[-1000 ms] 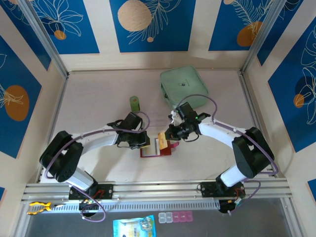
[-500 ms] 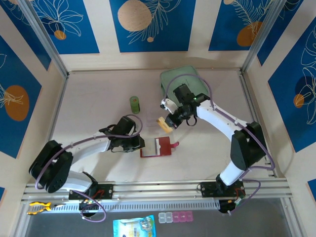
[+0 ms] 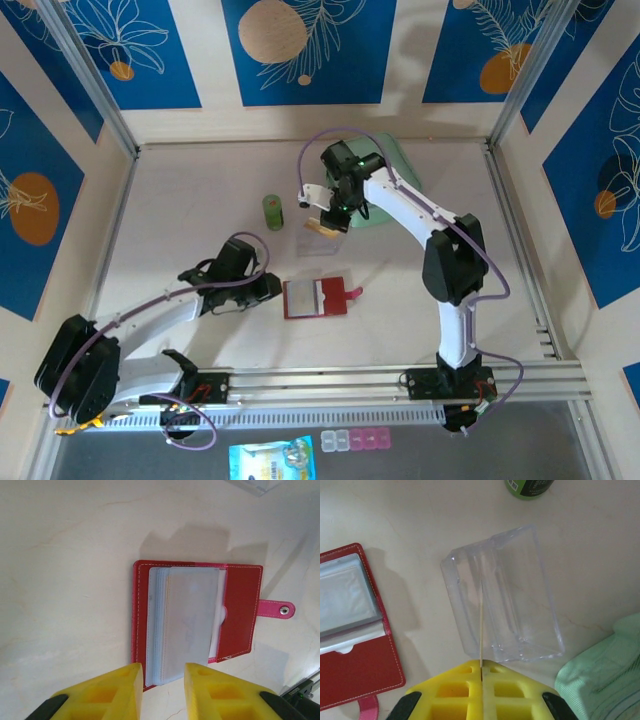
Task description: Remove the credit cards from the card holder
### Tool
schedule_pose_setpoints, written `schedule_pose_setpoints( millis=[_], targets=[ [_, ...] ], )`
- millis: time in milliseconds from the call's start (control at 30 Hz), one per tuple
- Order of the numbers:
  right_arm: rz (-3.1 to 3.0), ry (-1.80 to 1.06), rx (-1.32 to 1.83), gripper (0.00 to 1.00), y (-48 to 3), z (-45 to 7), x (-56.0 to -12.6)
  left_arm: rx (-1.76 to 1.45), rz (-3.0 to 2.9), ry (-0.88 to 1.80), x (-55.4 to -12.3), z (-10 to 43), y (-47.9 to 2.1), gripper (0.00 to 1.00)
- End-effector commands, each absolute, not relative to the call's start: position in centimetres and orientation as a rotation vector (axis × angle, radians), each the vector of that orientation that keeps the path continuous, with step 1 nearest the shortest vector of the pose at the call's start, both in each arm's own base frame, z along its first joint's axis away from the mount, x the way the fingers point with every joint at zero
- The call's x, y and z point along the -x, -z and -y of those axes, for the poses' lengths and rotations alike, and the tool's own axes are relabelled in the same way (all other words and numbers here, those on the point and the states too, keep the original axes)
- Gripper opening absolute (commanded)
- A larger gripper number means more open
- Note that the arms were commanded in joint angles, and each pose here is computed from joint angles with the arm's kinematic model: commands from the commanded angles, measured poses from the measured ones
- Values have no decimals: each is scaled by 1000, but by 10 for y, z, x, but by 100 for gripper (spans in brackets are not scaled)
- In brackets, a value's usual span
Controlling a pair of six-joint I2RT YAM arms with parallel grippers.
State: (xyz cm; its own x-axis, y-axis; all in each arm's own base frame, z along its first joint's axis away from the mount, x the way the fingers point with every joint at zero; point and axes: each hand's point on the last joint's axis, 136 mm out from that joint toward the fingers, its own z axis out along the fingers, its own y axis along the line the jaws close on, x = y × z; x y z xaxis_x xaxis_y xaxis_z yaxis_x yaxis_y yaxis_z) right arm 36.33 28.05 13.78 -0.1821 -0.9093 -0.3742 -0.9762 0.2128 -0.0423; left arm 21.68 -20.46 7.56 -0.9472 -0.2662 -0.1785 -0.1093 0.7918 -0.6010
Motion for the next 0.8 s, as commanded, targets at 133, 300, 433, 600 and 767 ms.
schedule_pose_setpoints(
  millis=[133,300,433,600,767],
  targets=[
    [-2144,-392,1911,0,-132,-289,-360,390,-2735,821,-207,182,-69,28],
    [-2145,-424,1979,0,-120,-291,-358,416,-2732,807,-203,174,-70,28],
    [-2147,-433,2032,0,-112,-289,-356,427,-2726,801,-203,169,-72,29],
    [-2145,-486,2069,0,-107,-291,-353,418,-2739,780,-201,164,-75,29],
    [-2171,-529,2095,0,-98,-293,-348,431,-2733,785,-202,161,-76,29]
  ],
)
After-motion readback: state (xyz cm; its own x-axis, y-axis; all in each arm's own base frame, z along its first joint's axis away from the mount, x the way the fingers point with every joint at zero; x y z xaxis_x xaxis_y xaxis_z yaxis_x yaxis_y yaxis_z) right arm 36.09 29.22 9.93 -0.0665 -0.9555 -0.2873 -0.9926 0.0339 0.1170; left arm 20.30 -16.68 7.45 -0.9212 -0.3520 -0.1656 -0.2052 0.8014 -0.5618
